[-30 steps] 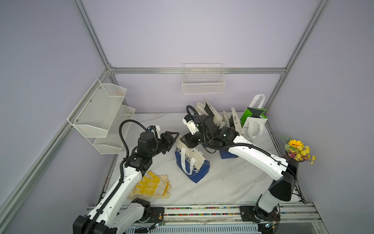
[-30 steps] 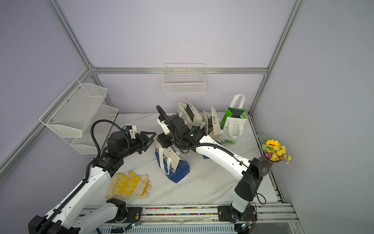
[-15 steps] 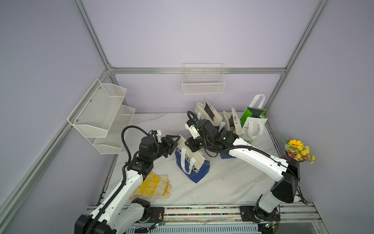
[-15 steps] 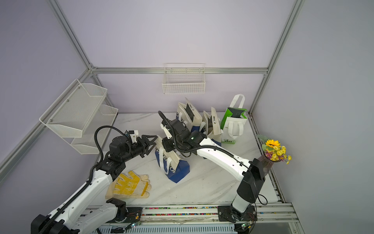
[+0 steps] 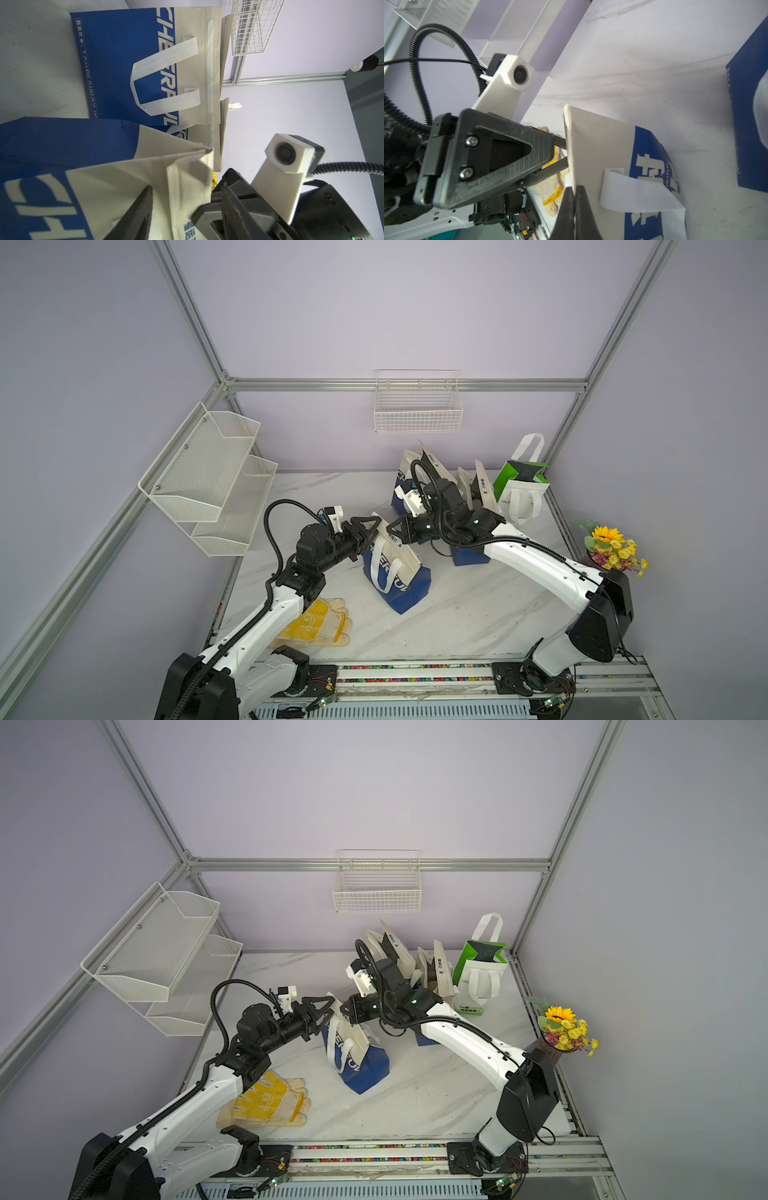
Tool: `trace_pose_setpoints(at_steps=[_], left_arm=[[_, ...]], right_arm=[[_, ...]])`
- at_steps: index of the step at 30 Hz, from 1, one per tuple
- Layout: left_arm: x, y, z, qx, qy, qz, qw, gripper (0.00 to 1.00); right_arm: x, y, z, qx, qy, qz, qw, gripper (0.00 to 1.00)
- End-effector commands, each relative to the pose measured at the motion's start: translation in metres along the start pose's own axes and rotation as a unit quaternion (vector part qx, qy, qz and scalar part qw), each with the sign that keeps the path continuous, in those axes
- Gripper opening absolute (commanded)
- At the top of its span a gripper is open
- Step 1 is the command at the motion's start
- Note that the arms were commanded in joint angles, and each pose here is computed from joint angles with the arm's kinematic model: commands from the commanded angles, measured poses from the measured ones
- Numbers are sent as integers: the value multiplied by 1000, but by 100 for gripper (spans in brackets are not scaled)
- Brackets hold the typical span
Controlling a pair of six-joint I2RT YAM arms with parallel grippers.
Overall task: Open the takeout bag
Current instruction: Open the takeout bag at the center of the board.
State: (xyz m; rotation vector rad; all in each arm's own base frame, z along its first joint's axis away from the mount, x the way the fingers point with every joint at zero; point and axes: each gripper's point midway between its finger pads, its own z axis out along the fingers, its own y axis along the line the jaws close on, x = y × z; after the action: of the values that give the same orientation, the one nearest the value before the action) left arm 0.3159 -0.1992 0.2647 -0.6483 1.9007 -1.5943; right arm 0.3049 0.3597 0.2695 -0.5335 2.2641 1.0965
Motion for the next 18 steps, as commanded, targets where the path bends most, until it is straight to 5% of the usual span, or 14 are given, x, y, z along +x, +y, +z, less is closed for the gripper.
trace_pose_setpoints(at_steps=[1,8,18], left_arm=[[-1,-22,-1,47,-5,17,999,50],[-3,-40,1,114,-12,38,993,39],[5,-47,9,140,17,51,989,34]], right_arm=[[-13,29,-12,-90,-14,10,996,0],[-17,17,-12,-144,3,65,987,0],[-17,18,-11,-176,11,82,981,0]])
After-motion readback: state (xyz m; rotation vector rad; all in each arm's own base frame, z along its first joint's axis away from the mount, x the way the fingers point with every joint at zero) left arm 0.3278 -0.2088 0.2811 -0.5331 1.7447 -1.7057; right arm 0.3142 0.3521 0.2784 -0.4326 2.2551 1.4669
